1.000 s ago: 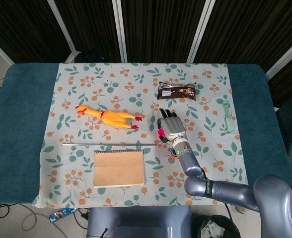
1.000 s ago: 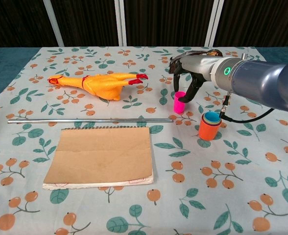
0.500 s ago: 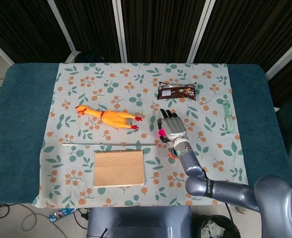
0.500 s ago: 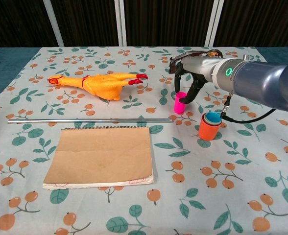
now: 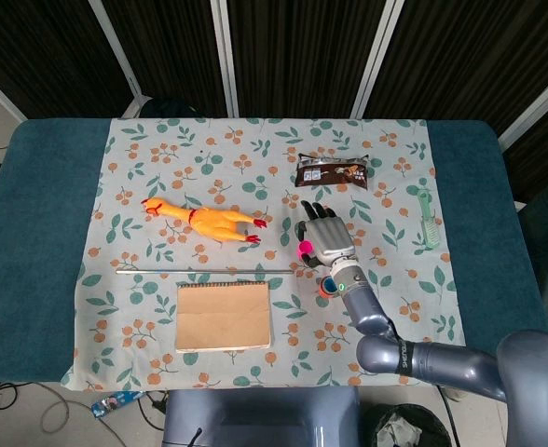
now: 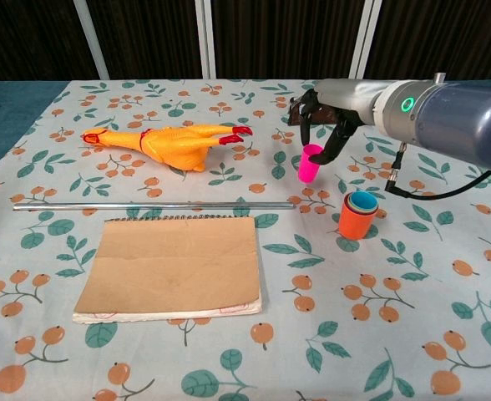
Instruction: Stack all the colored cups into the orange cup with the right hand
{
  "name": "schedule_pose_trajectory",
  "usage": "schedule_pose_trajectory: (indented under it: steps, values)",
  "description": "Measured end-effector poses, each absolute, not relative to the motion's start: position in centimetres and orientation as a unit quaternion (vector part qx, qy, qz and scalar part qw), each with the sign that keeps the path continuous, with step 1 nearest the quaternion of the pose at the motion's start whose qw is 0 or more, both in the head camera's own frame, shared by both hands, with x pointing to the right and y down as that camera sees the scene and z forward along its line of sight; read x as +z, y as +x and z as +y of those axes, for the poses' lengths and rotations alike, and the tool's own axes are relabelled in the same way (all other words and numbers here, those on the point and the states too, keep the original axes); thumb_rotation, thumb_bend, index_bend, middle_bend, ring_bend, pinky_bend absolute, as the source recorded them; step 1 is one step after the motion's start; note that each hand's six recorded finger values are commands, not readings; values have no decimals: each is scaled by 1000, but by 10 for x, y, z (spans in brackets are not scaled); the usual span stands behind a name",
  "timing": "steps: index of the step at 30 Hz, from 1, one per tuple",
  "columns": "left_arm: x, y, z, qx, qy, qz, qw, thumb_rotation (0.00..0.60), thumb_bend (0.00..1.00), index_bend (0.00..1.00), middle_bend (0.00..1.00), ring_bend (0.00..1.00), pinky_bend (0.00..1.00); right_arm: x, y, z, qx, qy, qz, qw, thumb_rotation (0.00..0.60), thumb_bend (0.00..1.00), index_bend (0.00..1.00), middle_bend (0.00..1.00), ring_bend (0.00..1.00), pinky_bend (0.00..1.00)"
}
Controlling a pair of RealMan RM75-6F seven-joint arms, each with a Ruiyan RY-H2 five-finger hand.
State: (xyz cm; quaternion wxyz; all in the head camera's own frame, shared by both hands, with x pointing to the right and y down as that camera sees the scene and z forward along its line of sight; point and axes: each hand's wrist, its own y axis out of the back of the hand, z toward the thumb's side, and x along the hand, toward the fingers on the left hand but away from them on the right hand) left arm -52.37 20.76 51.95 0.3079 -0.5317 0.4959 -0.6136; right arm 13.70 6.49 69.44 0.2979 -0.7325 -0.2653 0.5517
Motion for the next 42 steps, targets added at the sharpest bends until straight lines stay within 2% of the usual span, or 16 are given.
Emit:
schedule_pose_trajectory:
  steps: [20,42]
  values:
    - [519,-523,208,-613,-532,497,308,600,272,169,23,0,0,608,185,105,527,-736,-254,341,600,414,542,0,40,143]
    - [518,-524,208,-614,-529,498,309,600,271,168,23,0,0,628,204,124,544,-738,-237,320,600,414,544,0,40,143]
